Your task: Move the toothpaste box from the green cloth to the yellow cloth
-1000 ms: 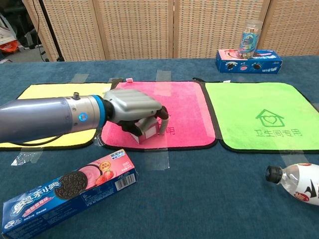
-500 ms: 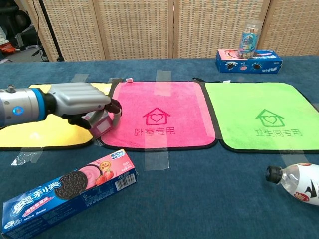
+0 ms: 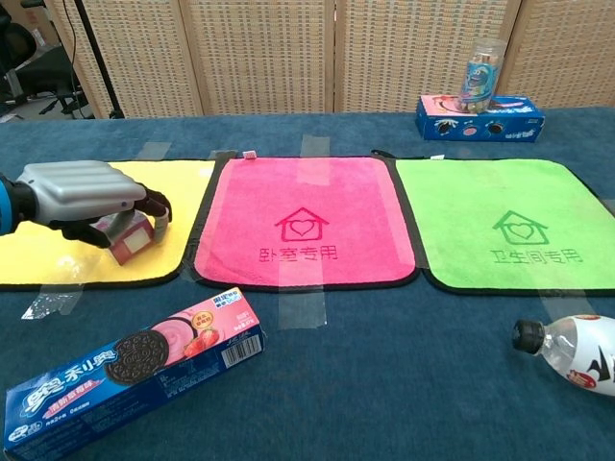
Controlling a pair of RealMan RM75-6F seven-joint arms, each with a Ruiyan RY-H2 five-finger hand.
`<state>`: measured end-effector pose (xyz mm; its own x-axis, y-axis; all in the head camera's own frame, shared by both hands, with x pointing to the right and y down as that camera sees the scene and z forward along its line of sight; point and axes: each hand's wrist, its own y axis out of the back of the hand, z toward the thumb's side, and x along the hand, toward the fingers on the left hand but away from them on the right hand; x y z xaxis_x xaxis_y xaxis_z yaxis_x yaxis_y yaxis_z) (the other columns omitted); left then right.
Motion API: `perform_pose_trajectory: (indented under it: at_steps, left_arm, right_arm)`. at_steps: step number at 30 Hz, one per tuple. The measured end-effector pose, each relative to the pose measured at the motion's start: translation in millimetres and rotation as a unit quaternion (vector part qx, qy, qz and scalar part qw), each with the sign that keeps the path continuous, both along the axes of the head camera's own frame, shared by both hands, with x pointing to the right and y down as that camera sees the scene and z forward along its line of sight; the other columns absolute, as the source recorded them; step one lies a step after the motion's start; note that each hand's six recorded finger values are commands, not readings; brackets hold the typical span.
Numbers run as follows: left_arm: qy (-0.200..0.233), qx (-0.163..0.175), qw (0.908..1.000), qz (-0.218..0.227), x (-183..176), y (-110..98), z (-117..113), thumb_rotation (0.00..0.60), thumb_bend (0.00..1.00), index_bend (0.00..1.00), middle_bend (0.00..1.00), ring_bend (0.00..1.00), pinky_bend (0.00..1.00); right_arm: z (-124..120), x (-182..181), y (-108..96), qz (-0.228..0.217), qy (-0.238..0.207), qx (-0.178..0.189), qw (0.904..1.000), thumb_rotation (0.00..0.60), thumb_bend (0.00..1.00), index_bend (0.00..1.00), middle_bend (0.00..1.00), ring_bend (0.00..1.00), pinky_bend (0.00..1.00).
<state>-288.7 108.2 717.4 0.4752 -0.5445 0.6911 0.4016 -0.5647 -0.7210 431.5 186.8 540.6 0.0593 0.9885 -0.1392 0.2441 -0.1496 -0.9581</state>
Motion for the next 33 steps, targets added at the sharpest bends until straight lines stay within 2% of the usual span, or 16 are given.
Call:
perform_pose_trajectory:
  at_steps: [8,10,11,12,13,14,15,16,18,20,21,23,26,31,33]
  left_arm:
    - [-0.013,0.014,0.9996,-0.020,-24.6,-9.3,-1.7,0.600,1.00,0.41,0.26,0.23,0.27]
    - [-0.011,0.016,0.9995,-0.024,-26.5,-10.6,-2.7,0.600,1.00,0.39,0.16,0.11,0.21]
    - [-0.010,0.018,0.9994,-0.026,-27.0,-11.5,-3.5,0.600,1.00,0.35,0.08,0.04,0.13]
    - [-0.008,0.021,0.9994,-0.028,-27.4,-12.4,-4.6,0.600,0.97,0.27,0.02,0.00,0.06]
    - [-0.004,0.025,0.9992,-0.030,-27.5,-14.0,-6.5,0.600,0.93,0.21,0.00,0.00,0.03]
    - [0.002,0.030,0.9990,-0.033,-27.3,-15.9,-9.0,0.600,0.83,0.13,0.00,0.00,0.01]
    - [0.010,0.037,0.9985,-0.038,-26.8,-18.5,-12.6,0.600,0.67,0.06,0.00,0.00,0.00]
    - [0.024,0.048,0.9975,-0.045,-26.1,-22.7,-18.7,0.600,0.55,0.03,0.00,0.00,0.00]
    - [0.049,0.069,0.9946,-0.059,-25.3,-30.1,-30.3,0.600,0.23,0.00,0.00,0.00,0.00]
    - [0.086,0.096,0.9883,-0.082,-26.9,-39.4,-47.8,0.600,0.06,0.00,0.00,0.00,0.00]
    - [0.102,0.108,0.9845,-0.092,-28.7,-43.4,-56.3,0.600,0.01,0.00,0.00,0.00,0.00]
    - [0.135,0.138,0.9745,-0.115,-36.2,-50.7,-77.1,0.600,0.00,0.00,0.00,0.00,0.00]
    - [0.160,0.177,0.9597,-0.149,-57.0,-53.4,-105.2,0.600,0.00,0.00,0.00,0.00,0.00]
    - [0.139,0.236,0.9402,-0.203,-101.2,-40.6,-135.0,0.600,0.00,0.00,0.00,0.00,0.00]
    - [0.127,0.245,0.9342,-0.226,-113.8,-31.6,-141.3,0.600,0.00,0.00,0.00,0.00,0.00]
  right_arm:
    - [0.1,-0.6,0.1,0.000,-0.001,-0.001,1.0000,0.600,0.00,0.00,0.00,0.00,0.00]
    - [0.2,-0.6,0.1,0.000,-0.001,-0.001,1.0000,0.600,0.00,0.00,0.00,0.00,0.00]
    - [0.1,-0.7,0.1,0.000,-0.001,-0.001,1.0000,0.600,0.00,0.00,0.00,0.00,0.00]
    - [0.0,-0.7,0.1,0.000,-0.001,-0.001,1.0000,0.600,0.00,0.00,0.00,0.00,0.00]
    - [-0.1,-1.2,0.2,0.000,-0.002,-0.001,1.0000,0.600,0.00,0.00,0.00,0.00,0.00]
    - [-0.4,-1.8,0.4,-0.001,-0.003,-0.001,1.0000,0.600,0.00,0.00,0.00,0.00,0.00]
    - [-0.8,-2.4,0.6,-0.003,-0.003,-0.001,1.0000,0.600,0.00,0.00,0.00,0.00,0.00]
    - [-1.0,-2.8,1.0,-0.003,-0.004,-0.001,1.0000,0.600,0.00,0.00,0.00,0.00,0.00]
    - [-1.3,-3.3,1.3,-0.004,-0.004,-0.001,1.0000,0.600,0.00,0.00,0.00,0.00,0.00]
    - [-2.4,-3.7,1.8,-0.005,-0.006,0.000,1.0000,0.600,0.00,0.00,0.00,0.00,0.00]
    - [-3.1,-3.8,1.9,-0.006,-0.007,0.001,1.0000,0.600,0.00,0.00,0.00,0.00,0.00]
    - [-4.6,-4.3,2.4,-0.007,-0.008,0.002,0.9999,0.600,0.00,0.00,0.00,0.00,0.00]
    - [-6.2,-5.3,3.5,-0.009,-0.009,0.003,0.9999,0.600,0.00,0.00,0.00,0.00,0.00]
    - [-7.5,-6.7,6.0,-0.013,0.004,0.005,0.9999,0.600,0.00,0.00,0.00,0.00,0.00]
    - [-7.7,-7.4,7.2,-0.014,0.011,0.005,0.9998,0.600,0.00,0.00,0.00,0.00,0.00]
